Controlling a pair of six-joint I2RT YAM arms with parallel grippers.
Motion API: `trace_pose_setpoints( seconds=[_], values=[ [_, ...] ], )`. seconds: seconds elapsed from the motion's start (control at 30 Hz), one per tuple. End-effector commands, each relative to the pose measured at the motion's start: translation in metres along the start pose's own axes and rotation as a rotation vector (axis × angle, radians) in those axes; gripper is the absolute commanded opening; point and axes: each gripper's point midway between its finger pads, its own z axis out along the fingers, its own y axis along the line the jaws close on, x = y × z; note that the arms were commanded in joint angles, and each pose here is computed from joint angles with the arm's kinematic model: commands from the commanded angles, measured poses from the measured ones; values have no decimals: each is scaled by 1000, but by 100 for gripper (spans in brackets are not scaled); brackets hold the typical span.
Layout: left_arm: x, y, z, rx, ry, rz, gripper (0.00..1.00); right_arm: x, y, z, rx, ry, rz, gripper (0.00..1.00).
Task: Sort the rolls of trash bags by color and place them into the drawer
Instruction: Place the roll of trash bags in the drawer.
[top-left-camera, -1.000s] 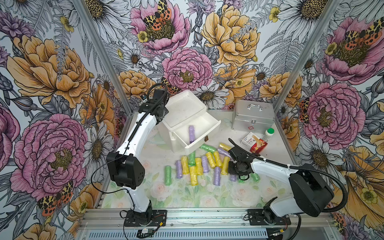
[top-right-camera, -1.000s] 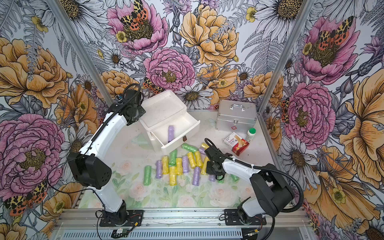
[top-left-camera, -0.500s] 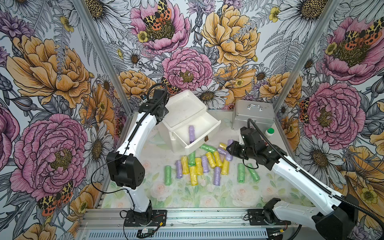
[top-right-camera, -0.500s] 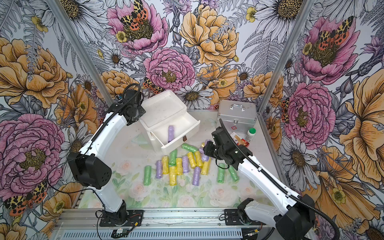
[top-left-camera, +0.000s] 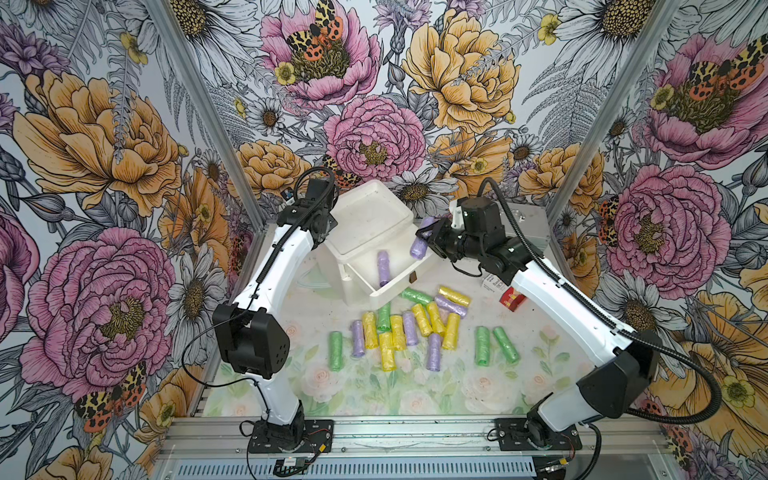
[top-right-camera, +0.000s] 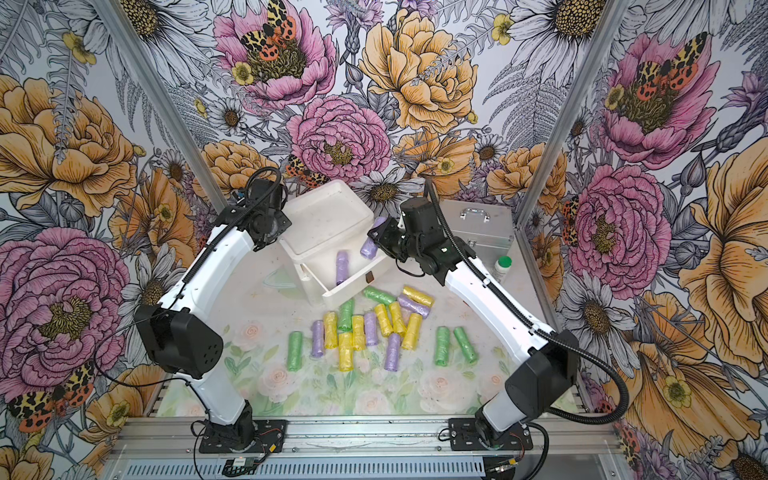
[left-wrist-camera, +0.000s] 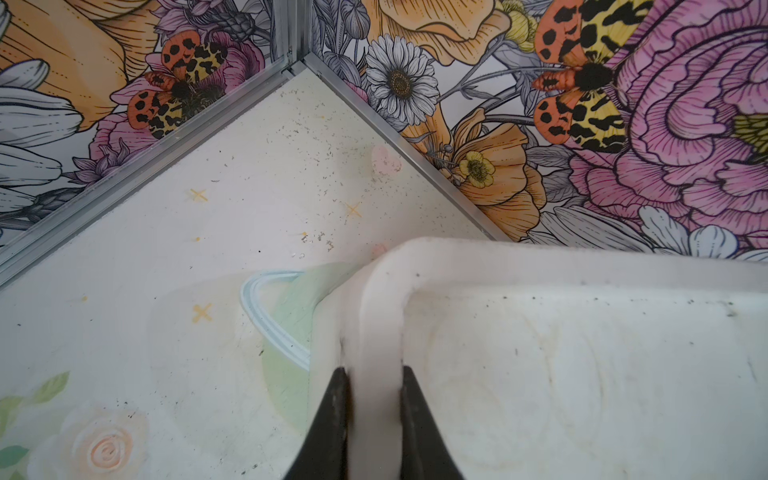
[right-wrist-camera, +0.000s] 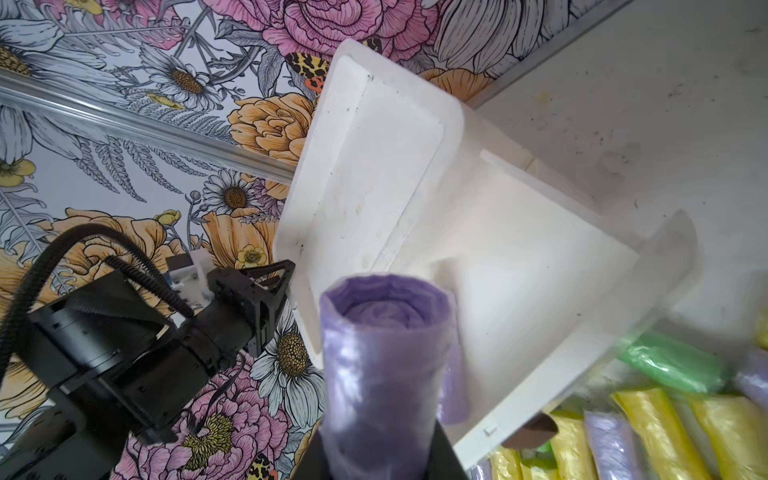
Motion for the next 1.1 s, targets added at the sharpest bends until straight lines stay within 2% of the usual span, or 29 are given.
trace_pose_setpoints(
  seconds=[0.0,0.43,0.53,0.63,0.73,0.77,0.97,1.07],
  values=[
    [36,-4,-3,26,139,-30,0,-12,28,7,-98,-26,62,27],
    [35,-10,-7,51,144,-31,0,4,7,53,-34,38,103,27],
    [36,-10,-6,50,149,-32,0,9,-3,61,-7,48,114,30],
    [37,-11,-7,52,150,-34,0,11,-10,65,10,43,120,38],
    [37,-12,-7,53,151,-31,0,8,-11,64,10,41,114,64],
    [37,-12,-7,54,151,-30,0,6,-11,63,7,41,112,68],
    [38,-12,-8,55,152,-31,0,1,-11,34,-5,15,-1,71],
    [37,-15,-9,62,149,-27,0,4,-32,6,64,-16,-98,71]
  ],
)
